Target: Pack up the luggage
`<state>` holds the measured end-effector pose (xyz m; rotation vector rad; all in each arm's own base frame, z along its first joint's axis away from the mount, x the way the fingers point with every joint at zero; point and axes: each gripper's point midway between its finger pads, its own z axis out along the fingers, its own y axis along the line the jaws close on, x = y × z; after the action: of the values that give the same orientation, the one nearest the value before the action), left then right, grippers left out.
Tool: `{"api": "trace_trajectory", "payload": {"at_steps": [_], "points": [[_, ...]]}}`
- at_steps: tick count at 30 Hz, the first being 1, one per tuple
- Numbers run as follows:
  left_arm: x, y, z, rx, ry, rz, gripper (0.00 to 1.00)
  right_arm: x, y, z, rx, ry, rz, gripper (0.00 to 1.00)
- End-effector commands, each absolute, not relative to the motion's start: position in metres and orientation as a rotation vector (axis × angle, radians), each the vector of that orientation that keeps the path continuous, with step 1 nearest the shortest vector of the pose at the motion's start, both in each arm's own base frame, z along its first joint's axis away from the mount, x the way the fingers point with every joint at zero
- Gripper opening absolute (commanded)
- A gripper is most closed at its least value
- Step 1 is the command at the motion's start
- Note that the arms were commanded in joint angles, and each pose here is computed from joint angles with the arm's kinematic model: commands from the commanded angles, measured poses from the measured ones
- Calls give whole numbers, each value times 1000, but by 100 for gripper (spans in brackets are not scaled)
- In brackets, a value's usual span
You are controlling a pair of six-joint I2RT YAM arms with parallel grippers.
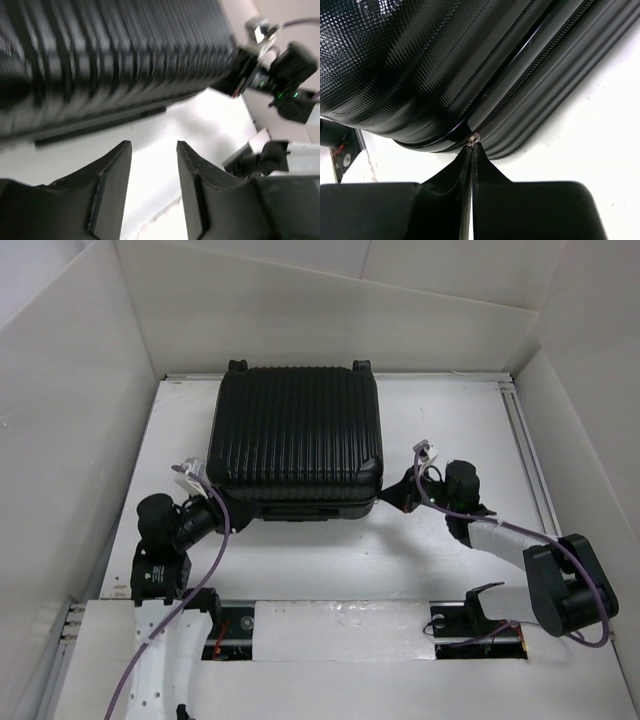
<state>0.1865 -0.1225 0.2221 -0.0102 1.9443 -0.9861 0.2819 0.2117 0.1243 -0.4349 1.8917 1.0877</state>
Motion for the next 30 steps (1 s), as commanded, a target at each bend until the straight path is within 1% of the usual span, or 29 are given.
{"api": "trace_trajectory", "payload": {"at_steps": [1,2,3,5,8,9,10,11,12,13,14,15,16,17,18,19,20,21,22,23,24,26,27,28,29,30], "points": [[215,-128,279,15,1744,-1056,40,304,221,165,-444,1752,1034,1],[225,-130,289,9,1717,-1091,42,309,219,168,-424,1745,1011,0],[245,-132,286,-76,1758,-1166,42,309,219,168,-424,1745,1011,0],[268,-131,331,-36,1627,-1165,42,308,217,161,-411,1774,1005,0],[296,-123,375,-70,1548,-1090,43,310,211,156,-398,1807,974,0],[294,-126,423,-15,1465,-1074,43,310,211,156,-398,1807,974,0],[300,-143,435,12,1484,-1082,43,311,208,157,-389,1807,967,0],[307,-148,447,-7,1479,-1018,43,311,207,157,-397,1804,961,0],[297,-159,495,32,1393,-998,44,313,204,157,-389,1804,955,0],[297,-169,504,31,1400,-965,44,313,204,157,-389,1804,955,0],[293,-203,499,78,1445,-1002,44,312,204,159,-389,1803,954,0],[294,-211,500,75,1438,-974,44,314,201,159,-380,1803,948,0],[292,-223,486,82,1468,-960,44,316,198,159,-370,1804,941,0],[267,-257,469,152,1495,-999,44,316,198,163,-371,1799,940,0],[268,-258,453,84,1504,-912,44,317,193,162,-369,1804,924,0],[260,-274,382,123,1620,-848,44,316,193,159,-375,1815,918,0],[244,-281,360,118,1622,-866,43,314,192,161,-374,1816,918,0],[205,-289,365,114,1558,-994,43,312,191,163,-388,1811,908,0],[202,-281,341,33,1597,-955,43,311,192,163,-395,1810,916,0],[191,-282,298,43,1662,-949,43,310,192,167,-388,1805,922,0],[172,-291,285,44,1698,-1016,42,310,192,170,-390,1794,921,0],[161,-292,228,64,1846,-930,40,309,190,169,-377,1808,910,0],[154,-293,212,60,1885,-907,40,306,189,166,-375,1817,911,0],[133,-296,194,52,1943,-914,38,306,188,171,-371,1802,902,0],[138,-283,188,-34,1919,-835,38,305,188,169,-369,1813,903,0],[134,-277,180,-62,1919,-823,37,304,187,173,-371,1801,901,0]]}}
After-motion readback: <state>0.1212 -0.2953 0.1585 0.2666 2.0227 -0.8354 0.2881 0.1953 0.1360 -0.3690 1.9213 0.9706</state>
